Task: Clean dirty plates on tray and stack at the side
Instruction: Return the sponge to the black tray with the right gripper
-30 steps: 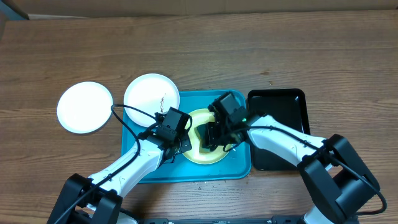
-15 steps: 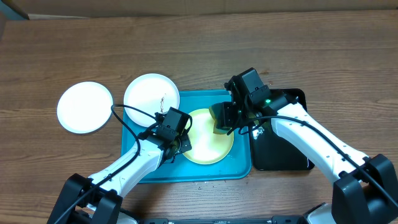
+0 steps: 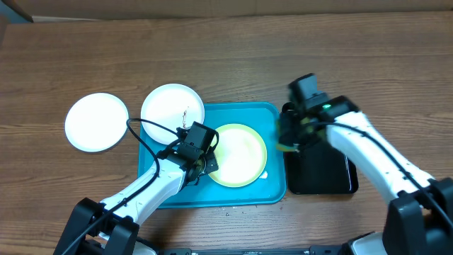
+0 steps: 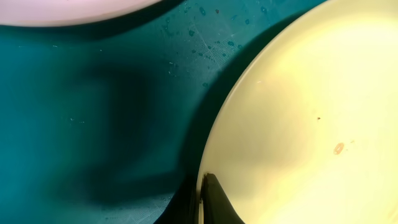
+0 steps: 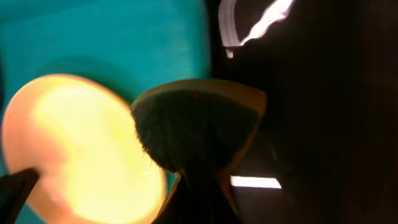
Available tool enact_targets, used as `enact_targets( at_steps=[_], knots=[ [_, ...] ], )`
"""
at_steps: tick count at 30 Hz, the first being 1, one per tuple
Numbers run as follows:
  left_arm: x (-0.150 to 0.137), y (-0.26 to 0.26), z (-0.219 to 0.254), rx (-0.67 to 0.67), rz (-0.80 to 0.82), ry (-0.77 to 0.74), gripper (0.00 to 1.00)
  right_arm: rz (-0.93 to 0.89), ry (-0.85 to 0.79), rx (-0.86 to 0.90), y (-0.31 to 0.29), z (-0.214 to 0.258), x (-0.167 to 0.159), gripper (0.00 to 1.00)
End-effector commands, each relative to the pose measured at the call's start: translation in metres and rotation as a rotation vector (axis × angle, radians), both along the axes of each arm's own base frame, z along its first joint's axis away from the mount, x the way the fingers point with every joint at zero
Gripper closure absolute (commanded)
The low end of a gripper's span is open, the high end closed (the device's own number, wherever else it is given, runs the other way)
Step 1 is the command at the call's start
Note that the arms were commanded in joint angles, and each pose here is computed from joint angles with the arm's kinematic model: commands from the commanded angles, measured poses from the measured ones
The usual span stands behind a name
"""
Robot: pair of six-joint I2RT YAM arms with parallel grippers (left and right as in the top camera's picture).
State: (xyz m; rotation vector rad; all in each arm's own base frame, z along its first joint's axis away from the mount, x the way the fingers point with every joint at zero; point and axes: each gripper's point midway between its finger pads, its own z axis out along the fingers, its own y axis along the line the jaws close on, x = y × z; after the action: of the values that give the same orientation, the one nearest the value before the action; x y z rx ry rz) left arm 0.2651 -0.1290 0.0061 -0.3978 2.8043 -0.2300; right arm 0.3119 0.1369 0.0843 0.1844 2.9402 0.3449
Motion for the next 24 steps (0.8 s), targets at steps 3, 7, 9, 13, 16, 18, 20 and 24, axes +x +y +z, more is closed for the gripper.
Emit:
enact_targets(
  at_steps=[3, 7, 9, 13, 16, 18, 20, 24],
  knots=[
    [-0.002, 0.003, -0.003, 0.028, -0.020, 0.002, 0.96, 0.121, -0.041, 0.116, 0.009, 0.022, -0.002, 0.96],
    [0.000, 0.000, -0.002, 0.036, -0.035, -0.015, 0.96, 0.093, -0.031, 0.058, 0.004, 0.018, -0.004, 0.96],
    [0.001, -0.001, -0.002, 0.049, -0.053, -0.027, 0.96, 0.006, -0.028, -0.032, -0.015, 0.014, -0.002, 0.96],
    [0.004, -0.002, 0.006, 0.083, -0.094, -0.073, 0.96, -0.110, -0.033, -0.218, -0.057, 0.010, -0.001, 0.96],
    [0.012, 0.004, 0.022, 0.132, -0.097, -0.148, 0.96, -0.215, -0.026, -0.322, -0.089, 0.008, -0.002, 0.96],
    [0.018, 0.008, 0.035, 0.154, -0.093, -0.201, 0.96, -0.239, -0.012, -0.317, -0.097, 0.004, -0.004, 0.96],
    [0.022, 0.011, 0.048, 0.163, -0.093, -0.249, 0.96, -0.256, 0.002, -0.317, -0.103, 0.000, -0.006, 0.96],
    [0.028, 0.011, 0.075, 0.180, -0.150, -0.340, 0.96, -0.254, 0.003, -0.319, -0.106, -0.009, -0.008, 0.96]
  ],
)
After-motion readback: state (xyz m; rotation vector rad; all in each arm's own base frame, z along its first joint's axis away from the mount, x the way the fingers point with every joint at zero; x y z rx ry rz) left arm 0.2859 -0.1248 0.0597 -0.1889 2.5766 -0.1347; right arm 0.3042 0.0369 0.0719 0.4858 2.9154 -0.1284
